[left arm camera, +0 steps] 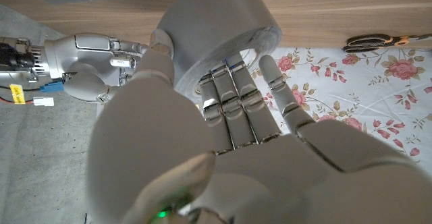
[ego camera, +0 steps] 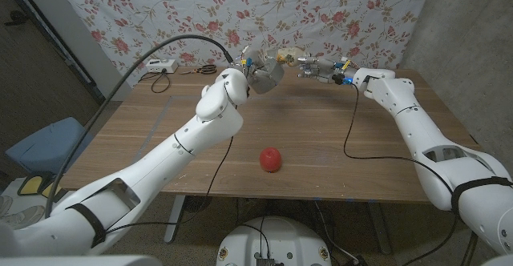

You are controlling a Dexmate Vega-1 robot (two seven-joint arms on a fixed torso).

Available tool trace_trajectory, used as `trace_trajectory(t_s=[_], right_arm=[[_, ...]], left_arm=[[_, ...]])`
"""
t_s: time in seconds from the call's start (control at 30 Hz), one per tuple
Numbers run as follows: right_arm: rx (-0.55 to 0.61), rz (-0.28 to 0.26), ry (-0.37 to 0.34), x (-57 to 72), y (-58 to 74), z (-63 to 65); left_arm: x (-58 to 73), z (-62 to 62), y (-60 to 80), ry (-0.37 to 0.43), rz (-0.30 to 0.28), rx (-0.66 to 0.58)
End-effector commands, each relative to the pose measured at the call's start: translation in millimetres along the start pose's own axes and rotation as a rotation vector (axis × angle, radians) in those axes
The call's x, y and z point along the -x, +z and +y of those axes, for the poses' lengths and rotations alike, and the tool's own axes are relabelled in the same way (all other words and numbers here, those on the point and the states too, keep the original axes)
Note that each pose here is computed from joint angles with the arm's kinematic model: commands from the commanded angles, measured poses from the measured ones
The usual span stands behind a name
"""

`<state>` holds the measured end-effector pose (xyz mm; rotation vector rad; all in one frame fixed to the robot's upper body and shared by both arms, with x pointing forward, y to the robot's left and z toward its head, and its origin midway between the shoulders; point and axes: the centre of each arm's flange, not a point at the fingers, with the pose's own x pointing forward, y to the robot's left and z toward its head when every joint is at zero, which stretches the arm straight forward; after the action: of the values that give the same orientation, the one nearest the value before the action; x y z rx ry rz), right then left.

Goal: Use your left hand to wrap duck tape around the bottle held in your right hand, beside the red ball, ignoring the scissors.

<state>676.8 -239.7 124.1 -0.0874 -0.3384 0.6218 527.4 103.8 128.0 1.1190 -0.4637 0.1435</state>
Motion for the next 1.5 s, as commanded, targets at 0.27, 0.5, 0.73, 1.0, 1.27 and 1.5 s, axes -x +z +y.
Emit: trace_trajectory(t_s=[0.27, 0.5, 0.73, 1.0, 1.27, 1.5], right_arm=[[0.42, 0.051, -0.027, -3.7, 4.1, 28.7], [0.558, 0.101, -0.006, -11.5, 2.5, 39.9], [0.689, 0.135, 0.018, -18.2, 3.1, 52.4], [0.836, 0.14, -0.001, -21.2, 5.9, 65.4], [1.012, 0.138, -0.01, -22.7, 5.5, 80.5], [1.121, 0.146, -0.008, -24.5, 3.5, 90.3]], left_arm=[[-8.7, -11.7, -12.8, -0.184, 0.076, -0.06], [-14.0, -19.4, -19.0, -0.247, 0.094, -0.082], [-16.4, -24.9, -23.3, -0.295, 0.108, -0.117], [-17.2, -28.3, -28.8, -0.327, 0.128, -0.15], [-17.5, -32.2, -33.7, -0.353, 0.143, -0.178], [-15.9, -37.0, -35.0, -0.359, 0.156, -0.227]])
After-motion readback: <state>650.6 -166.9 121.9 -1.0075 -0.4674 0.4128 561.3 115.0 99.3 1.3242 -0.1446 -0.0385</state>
